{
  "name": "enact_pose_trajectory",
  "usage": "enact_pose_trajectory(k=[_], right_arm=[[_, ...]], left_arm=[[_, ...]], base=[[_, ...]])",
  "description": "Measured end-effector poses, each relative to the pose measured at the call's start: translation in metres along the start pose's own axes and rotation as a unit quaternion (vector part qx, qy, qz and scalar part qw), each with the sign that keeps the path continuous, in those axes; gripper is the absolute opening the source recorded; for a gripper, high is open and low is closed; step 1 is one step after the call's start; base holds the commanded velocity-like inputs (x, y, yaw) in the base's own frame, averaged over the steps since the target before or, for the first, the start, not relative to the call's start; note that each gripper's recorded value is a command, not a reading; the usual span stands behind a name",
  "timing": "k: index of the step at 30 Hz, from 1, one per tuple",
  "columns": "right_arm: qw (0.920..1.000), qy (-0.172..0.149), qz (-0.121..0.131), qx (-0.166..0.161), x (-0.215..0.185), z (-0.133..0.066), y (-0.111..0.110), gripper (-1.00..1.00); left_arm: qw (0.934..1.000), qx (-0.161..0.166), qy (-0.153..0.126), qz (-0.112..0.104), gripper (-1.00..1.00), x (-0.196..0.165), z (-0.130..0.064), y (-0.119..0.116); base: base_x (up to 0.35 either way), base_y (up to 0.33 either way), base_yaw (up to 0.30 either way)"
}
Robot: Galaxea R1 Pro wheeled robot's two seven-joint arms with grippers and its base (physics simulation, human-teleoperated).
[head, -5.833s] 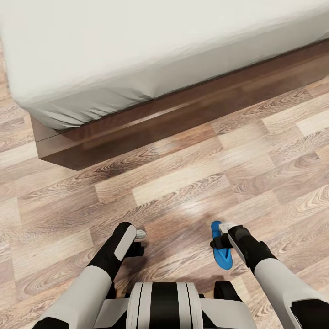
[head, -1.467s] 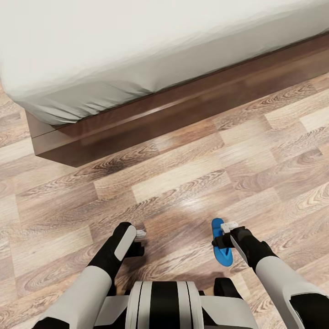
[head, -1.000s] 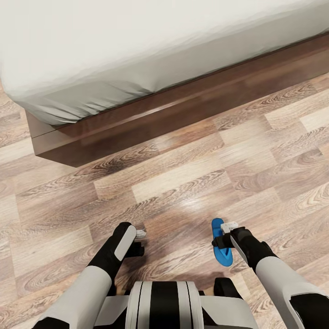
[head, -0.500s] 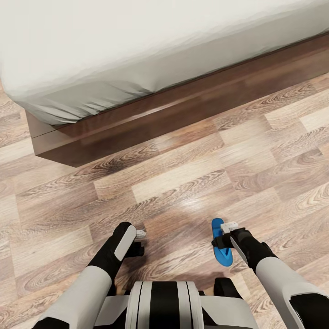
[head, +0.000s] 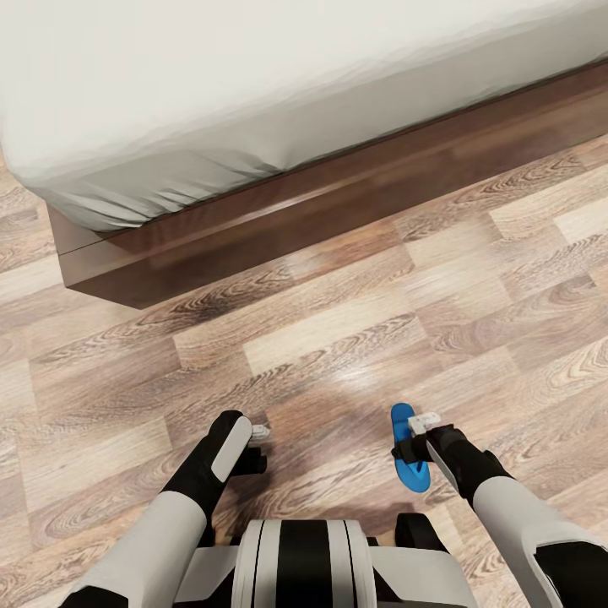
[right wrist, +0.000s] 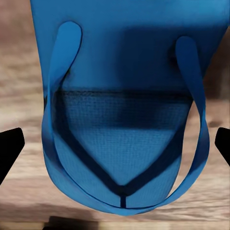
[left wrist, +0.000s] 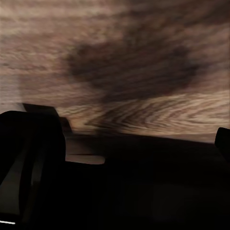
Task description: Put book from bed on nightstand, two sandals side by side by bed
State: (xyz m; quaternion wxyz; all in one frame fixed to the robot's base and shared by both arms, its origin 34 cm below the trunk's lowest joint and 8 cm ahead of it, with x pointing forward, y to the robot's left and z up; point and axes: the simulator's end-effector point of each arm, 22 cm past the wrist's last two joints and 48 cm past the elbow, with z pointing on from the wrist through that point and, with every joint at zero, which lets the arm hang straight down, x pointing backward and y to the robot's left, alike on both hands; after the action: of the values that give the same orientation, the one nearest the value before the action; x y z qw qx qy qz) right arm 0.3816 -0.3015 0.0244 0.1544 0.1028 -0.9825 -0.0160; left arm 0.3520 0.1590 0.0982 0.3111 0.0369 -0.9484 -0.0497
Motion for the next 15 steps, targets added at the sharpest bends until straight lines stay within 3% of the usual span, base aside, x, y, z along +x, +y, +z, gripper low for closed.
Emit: enact_pose_trajectory(k=[15], right_arm=[[1.0000, -0.006, -0.002, 0.000, 0.0023, 0.0025, -0.0004, 1.00]], left_arm=[[1.0000, 0.000, 0.000, 0.000, 1.00, 0.0001, 0.0001, 0.0001]], base=[[0.000, 0.000, 0.000]])
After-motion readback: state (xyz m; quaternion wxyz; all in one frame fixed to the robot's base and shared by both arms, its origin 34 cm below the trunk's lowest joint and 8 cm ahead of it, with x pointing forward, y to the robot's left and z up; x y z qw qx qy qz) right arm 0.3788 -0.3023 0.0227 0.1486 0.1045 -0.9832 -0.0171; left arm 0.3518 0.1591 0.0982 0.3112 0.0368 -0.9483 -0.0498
